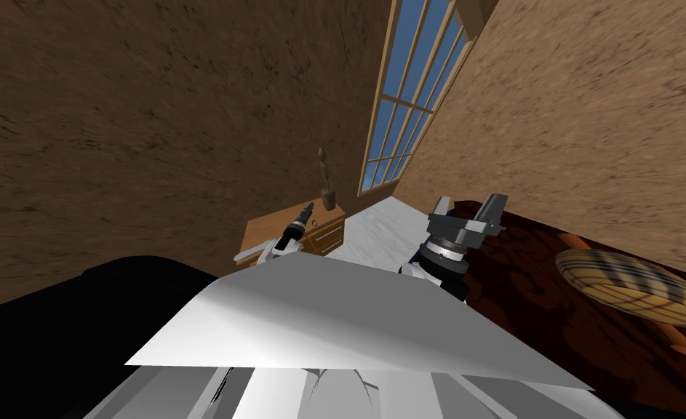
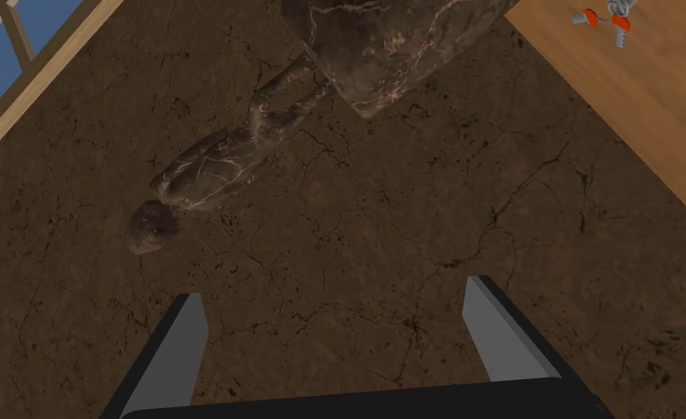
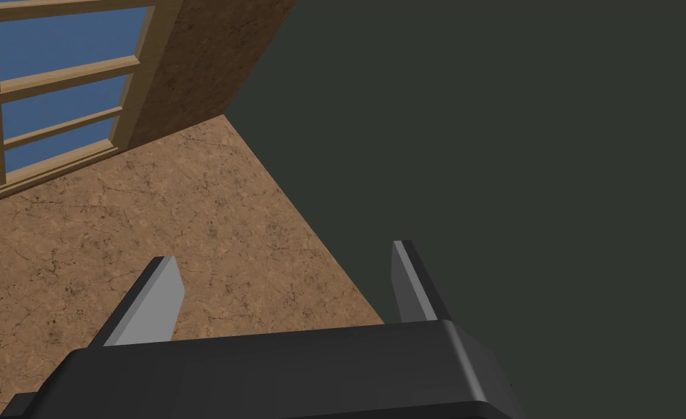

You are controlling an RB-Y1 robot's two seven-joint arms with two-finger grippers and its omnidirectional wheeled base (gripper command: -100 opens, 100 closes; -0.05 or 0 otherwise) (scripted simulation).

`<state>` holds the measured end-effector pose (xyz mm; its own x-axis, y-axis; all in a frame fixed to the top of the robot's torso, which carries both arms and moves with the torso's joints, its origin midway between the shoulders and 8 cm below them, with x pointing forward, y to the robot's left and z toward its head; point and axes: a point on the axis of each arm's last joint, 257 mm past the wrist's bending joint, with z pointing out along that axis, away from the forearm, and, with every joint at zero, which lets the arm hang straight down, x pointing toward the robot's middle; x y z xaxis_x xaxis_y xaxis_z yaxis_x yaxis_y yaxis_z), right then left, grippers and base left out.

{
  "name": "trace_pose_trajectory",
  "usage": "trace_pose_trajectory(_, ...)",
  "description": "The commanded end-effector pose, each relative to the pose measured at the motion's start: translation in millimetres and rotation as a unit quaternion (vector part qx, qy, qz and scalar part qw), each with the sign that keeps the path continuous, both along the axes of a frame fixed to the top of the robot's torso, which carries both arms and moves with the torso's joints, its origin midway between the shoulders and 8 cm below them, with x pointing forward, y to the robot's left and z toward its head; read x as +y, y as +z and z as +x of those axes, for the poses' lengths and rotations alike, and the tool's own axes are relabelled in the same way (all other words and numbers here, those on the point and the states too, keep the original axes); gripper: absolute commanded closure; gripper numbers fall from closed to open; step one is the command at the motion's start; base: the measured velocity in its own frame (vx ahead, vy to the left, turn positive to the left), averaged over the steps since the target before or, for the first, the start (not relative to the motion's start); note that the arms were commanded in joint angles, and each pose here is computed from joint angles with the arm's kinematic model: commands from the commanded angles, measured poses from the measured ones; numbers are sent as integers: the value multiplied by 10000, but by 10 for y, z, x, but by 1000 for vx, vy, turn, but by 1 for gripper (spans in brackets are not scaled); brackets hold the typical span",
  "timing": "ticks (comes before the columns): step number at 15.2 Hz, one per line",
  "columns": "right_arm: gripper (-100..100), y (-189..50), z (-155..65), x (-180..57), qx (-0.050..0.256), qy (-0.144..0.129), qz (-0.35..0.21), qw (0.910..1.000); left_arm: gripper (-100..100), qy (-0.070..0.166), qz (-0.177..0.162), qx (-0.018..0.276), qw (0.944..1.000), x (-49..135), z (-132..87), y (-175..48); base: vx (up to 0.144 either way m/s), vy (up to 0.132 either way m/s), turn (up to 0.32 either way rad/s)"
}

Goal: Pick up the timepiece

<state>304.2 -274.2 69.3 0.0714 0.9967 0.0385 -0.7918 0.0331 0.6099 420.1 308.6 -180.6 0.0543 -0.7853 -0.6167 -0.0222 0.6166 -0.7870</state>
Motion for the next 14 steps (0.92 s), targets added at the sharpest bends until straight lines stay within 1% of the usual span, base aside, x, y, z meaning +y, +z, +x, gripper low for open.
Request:
trace_pose_trajectory(1,0,0,0,0,0,0,0,10000,-100,102,84,284,9995,68,-15,-165,68,-28,3)
trace_pose_trajectory(2,0,0,0,0,0,0,0,10000,-100,168,187,436,9987,122,-19,-259,65,-33,5)
trace_pose_trajectory(3,0,0,0,0,0,0,0,10000,-100,201,180,545,9981,140,-25,-315,61,-31,5)
trace_pose_trajectory(4,0,0,0,0,0,0,0,10000,-100,205,179,561,9981,142,-26,-323,43,-19,2)
trace_pose_trajectory(5,0,0,0,0,0,0,0,10000,-100,289,273,778,9962,207,-40,-450,48,-21,1)
trace_pose_trajectory(6,0,0,0,0,0,0,0,10000,-100,306,269,839,9956,217,-46,-480,47,-24,1)
trace_pose_trajectory(7,0,0,0,0,0,0,0,10000,-100,306,269,839,9956,217,-46,-480,30,-16,3)
trace_pose_trajectory(8,0,0,0,0,0,0,0,10000,-100,386,359,1052,9930,281,-66,-604,42,-21,0)
trace_pose_trajectory(9,0,0,0,0,0,0,0,10000,-100,405,354,1116,9923,291,-74,-636,47,-22,5)
trace_pose_trajectory(10,0,0,0,0,0,0,0,10000,-100,465,444,1270,9898,345,-93,-728,52,-26,3)
trace_pose_trajectory(12,0,0,0,0,0,0,0,10000,-100,499,434,1390,9881,364,-111,-788,53,-24,2)
trace_pose_trajectory(13,0,0,0,0,0,0,0,10000,-100,568,515,1585,9844,423,-142,-899,51,-24,1)
trace_pose_trajectory(14,0,0,0,0,0,0,0,10000,-100,590,508,1662,9830,434,-156,-936,48,-23,4)
